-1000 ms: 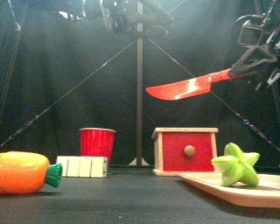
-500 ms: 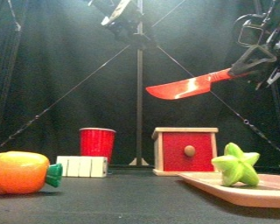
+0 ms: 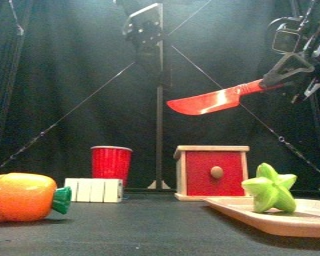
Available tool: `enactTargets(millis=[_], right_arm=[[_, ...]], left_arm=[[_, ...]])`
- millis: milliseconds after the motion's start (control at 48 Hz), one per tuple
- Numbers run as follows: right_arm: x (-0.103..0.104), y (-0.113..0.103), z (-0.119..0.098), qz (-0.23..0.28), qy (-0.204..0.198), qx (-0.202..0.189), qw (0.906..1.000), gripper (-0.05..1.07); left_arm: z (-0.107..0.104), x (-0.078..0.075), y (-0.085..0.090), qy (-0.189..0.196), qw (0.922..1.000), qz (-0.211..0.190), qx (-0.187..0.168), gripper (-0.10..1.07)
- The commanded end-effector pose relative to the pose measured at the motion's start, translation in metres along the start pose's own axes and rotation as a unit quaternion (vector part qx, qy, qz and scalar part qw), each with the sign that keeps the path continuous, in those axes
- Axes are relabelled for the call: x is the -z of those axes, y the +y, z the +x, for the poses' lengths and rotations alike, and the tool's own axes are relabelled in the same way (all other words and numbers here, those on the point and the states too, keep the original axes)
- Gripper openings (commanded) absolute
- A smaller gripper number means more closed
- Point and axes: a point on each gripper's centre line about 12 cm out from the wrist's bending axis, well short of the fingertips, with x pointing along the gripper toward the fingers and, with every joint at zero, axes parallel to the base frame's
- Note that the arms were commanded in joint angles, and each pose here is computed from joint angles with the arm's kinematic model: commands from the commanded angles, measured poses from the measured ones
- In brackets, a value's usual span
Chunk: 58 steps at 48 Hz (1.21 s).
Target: Grab knife with other hand
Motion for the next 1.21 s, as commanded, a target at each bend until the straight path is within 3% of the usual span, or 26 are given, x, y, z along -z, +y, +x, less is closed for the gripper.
enactTargets(millis=[0,125,292,396,521,729,917,1188], right_arm=[[-0.009,0.003,0.001,-0.003,-0.011,-0.005,0.9999,0.31],[-0.01,0.004,0.001,-0.007,-0.012,-0.006,0.9999,0.31],[-0.012,0.004,0.0,-0.023,-0.016,-0.006,0.9996,0.31],[-0.016,0.006,-0.002,-0.035,-0.023,-0.008,0.9991,0.31],[-0.018,0.006,-0.003,-0.042,-0.028,-0.009,0.9987,0.31],[-0.028,0.003,-0.003,-0.061,-0.043,-0.002,0.9972,0.31],[-0.032,0.003,-0.002,-0.07,-0.05,-0.008,0.9962,0.31],[-0.022,0.001,0.009,-0.051,-0.031,-0.02,0.998,0.31]], left_arm=[[-0.027,-0.018,0.011,-0.068,0.9959,-0.04,0.043,1.03],[-0.043,-0.014,0.013,-0.106,0.9898,-0.057,0.075,1.03],[-0.043,0.001,0.022,-0.154,0.979,-0.08,0.107,1.03],[-0.042,0.016,0.031,-0.209,0.9606,-0.115,0.142,1.03],[-0.033,0.045,0.046,-0.264,0.9382,-0.152,0.165,1.03],[-0.011,0.077,0.041,-0.33,0.9038,-0.18,0.205,1.03],[0.017,0.088,0.036,-0.352,0.889,-0.191,0.222,1.03],[0.043,0.09,0.028,-0.334,0.8889,-0.211,0.231,1.03]])
